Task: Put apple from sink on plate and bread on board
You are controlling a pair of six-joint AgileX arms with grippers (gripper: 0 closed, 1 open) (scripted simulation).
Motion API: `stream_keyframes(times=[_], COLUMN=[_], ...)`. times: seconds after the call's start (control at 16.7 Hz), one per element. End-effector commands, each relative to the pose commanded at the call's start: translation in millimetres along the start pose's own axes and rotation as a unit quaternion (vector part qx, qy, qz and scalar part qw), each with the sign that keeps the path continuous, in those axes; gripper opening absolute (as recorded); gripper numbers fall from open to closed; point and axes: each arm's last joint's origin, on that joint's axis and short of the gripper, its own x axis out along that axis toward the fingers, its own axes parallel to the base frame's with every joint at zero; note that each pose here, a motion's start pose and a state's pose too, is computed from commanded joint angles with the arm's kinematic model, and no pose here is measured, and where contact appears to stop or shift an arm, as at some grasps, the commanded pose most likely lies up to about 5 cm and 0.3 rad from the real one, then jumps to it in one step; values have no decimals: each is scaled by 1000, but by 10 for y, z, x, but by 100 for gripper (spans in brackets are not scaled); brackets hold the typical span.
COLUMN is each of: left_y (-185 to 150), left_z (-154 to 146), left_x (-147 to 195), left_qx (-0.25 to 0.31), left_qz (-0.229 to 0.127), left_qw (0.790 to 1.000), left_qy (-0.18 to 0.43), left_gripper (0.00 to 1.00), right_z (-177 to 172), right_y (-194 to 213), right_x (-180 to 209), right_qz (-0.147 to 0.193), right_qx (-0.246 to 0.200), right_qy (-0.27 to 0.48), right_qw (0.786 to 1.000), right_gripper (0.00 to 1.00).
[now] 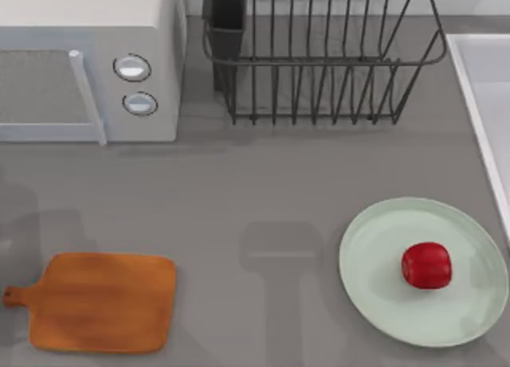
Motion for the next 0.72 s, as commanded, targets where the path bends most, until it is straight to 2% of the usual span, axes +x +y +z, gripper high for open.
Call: stream_keyframes(times=[0.06,0.12,0.54,0.72], left_y=[0,0,0,-12], left_z=[0,0,0,6], left_x=[0,0,0,-157], left_qx=[0,0,0,-7], left_qz=[0,0,0,0], left_qw=[1000,1000,1000,1000], left_qy=[0,0,0,-1], left_gripper=[2,0,0,0], right_z=[0,0,0,0], right_y=[0,0,0,0], right_x=[0,0,0,0], right_qz=[0,0,0,0], right_qx=[0,0,0,0], right_qy=[0,0,0,0], right_qw=[1000,1000,1000,1000], right_gripper=[100,100,100,100])
